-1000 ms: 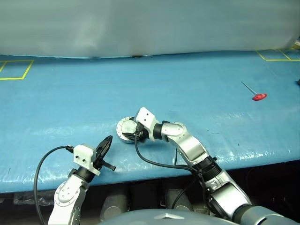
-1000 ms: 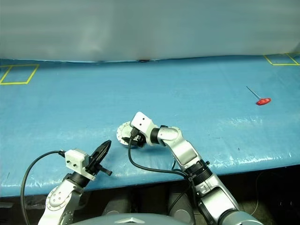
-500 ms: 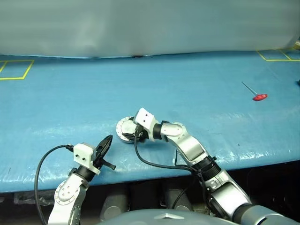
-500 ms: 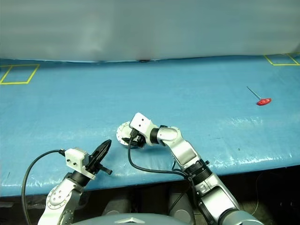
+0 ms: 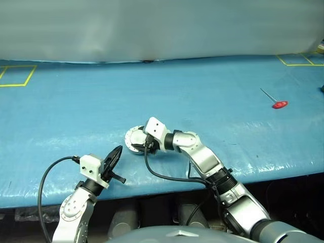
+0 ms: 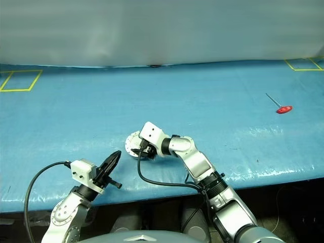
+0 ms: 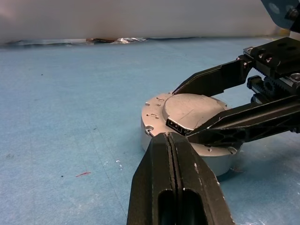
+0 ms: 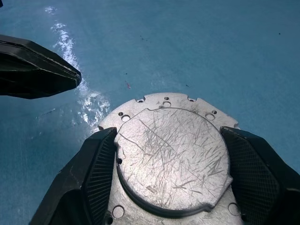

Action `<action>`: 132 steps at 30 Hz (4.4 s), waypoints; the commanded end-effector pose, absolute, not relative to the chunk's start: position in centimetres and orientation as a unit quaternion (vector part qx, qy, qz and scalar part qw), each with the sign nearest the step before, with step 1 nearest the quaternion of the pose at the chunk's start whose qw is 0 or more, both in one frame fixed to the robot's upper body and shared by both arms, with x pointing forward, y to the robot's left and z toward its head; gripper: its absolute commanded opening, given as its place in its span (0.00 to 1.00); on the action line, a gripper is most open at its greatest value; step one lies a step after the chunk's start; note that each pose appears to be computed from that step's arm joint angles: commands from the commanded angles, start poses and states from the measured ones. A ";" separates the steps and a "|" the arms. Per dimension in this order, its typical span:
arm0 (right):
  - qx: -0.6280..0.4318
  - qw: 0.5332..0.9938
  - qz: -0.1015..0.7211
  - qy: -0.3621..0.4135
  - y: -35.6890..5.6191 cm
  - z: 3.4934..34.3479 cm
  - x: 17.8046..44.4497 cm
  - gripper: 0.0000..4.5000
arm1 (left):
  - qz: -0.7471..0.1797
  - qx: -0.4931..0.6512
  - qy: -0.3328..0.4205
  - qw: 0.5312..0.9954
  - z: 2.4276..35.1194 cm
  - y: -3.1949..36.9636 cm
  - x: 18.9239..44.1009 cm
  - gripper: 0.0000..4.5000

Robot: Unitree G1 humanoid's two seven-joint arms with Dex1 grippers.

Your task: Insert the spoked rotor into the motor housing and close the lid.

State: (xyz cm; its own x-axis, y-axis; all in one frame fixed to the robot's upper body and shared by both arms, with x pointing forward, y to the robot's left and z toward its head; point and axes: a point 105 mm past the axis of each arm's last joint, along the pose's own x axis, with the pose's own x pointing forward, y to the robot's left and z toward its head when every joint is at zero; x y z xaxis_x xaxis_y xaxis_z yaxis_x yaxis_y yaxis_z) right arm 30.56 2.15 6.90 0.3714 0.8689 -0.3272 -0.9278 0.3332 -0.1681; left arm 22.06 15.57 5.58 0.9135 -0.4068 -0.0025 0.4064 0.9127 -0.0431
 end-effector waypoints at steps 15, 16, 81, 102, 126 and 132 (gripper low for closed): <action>-0.176 0.812 0.544 0.116 1.5 5.6 30.5 0.71 | -0.216 -0.142 0.072 0.963 9.5 16.0 26.1 0.00; -0.176 0.812 0.544 0.116 1.5 5.6 30.5 0.71 | -0.219 -0.163 0.079 0.959 9.7 15.9 26.4 0.00; -0.035 0.832 0.523 0.183 -6.6 8.4 26.5 0.99 | -0.305 -0.146 0.284 0.897 4.7 12.5 27.2 0.00; 0.354 0.804 0.369 0.303 -3.3 7.4 27.8 0.99 | -0.301 -0.138 0.281 0.901 4.5 12.6 27.1 0.00; 0.495 0.695 0.380 0.356 0.9 7.8 27.1 0.99 | -0.304 -0.130 0.285 0.900 4.2 12.5 26.7 0.00; 0.501 0.683 0.385 0.366 0.8 7.6 26.5 0.99 | -0.302 -0.131 0.285 0.900 4.2 12.5 26.7 0.00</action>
State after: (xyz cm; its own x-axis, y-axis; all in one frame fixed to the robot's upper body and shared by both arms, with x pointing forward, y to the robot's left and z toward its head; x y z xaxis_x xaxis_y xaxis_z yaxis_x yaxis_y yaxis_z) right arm 28.18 -2.90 6.22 0.4963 0.8312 -0.2507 -0.1614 0.3721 0.9141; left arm 27.79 13.29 6.32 0.7111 -0.6036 -0.3606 0.4831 0.7920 -0.3732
